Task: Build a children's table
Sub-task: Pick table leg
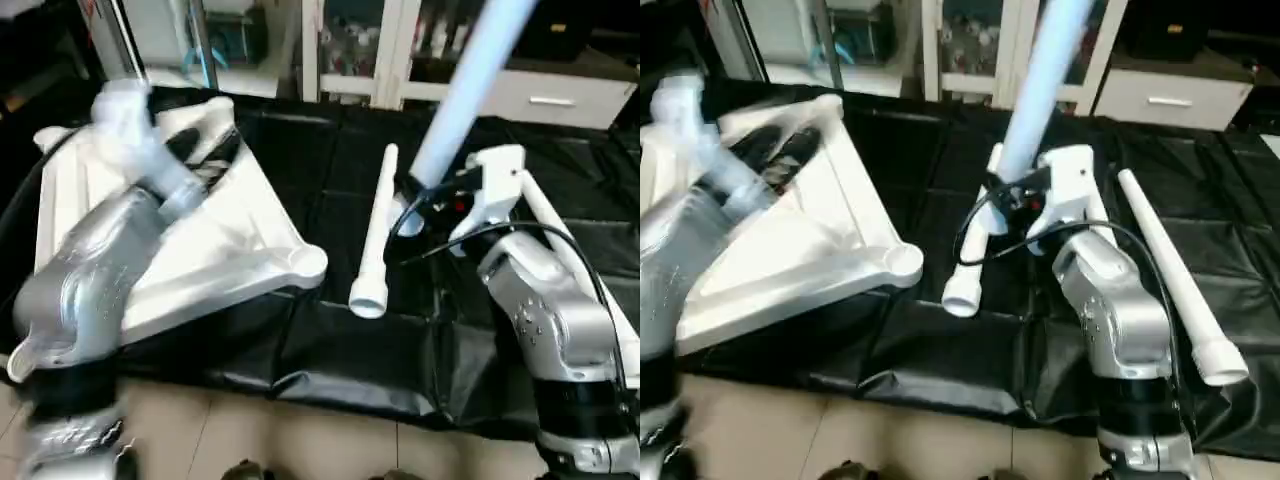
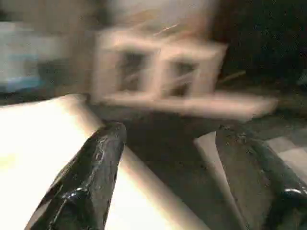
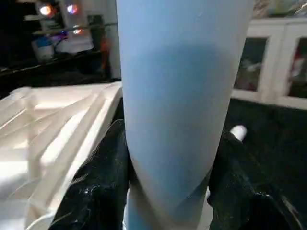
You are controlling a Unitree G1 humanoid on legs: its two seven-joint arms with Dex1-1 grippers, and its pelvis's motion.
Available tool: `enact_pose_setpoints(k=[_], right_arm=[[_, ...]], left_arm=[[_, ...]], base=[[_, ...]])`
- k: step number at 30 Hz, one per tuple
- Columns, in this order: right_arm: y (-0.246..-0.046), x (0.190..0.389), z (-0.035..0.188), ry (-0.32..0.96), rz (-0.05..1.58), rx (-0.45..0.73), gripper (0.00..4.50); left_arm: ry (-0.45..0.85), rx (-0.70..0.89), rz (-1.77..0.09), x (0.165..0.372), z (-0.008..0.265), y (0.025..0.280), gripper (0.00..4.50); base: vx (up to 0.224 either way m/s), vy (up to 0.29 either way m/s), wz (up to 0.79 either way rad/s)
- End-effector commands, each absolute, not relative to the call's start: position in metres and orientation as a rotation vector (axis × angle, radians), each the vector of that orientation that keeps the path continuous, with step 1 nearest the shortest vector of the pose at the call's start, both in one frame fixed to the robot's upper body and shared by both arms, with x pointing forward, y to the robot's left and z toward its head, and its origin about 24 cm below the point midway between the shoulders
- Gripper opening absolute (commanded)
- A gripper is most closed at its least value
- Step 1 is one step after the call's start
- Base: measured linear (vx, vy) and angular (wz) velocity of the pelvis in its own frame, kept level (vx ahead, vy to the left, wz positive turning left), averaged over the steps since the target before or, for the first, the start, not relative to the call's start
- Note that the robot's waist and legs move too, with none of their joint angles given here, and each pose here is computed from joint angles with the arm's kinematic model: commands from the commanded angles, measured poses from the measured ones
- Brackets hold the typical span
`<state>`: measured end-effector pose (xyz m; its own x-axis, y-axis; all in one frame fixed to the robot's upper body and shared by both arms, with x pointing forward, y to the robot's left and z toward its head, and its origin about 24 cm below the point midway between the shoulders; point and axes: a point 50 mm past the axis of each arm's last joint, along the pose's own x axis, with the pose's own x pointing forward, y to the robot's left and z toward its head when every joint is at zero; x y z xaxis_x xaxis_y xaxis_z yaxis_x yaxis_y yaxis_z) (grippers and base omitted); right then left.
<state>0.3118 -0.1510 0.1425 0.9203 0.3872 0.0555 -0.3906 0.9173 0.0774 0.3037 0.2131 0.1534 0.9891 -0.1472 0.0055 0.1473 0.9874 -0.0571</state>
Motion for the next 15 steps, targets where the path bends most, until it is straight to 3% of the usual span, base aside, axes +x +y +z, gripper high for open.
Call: enact_pose_setpoints(k=[1,4,8,12,15], right_arm=[[-0.152,0.31,0.146,-0.068,0.363,0.066,1.88],[-0.152,0.309,0.139,-0.013,0.349,0.081,1.88],[-0.161,0.311,0.137,-0.022,0.288,0.089,1.88],[-0.174,0.314,0.142,-0.039,0.268,0.089,1.88],[-0.173,0.316,0.146,-0.033,0.258,0.091,1.88]], left_arm=[[-0.045,0.038,-0.096,0.297,0.153,0.208,3.47],[0.033,0.042,-0.06,0.288,0.128,0.205,3.47],[0.061,0.058,-0.07,0.285,0.118,0.197,3.47],[0.102,0.141,-0.098,0.297,0.115,0.186,3.47],[0.083,0.13,-0.157,0.306,0.117,0.18,3.47]], base=[[0.0,0.0,0.0],[0.0,0.0,0.0],[0.0,0.0,0.0],[0.0,0.0,0.0],[0.0,0.0,0.0]])
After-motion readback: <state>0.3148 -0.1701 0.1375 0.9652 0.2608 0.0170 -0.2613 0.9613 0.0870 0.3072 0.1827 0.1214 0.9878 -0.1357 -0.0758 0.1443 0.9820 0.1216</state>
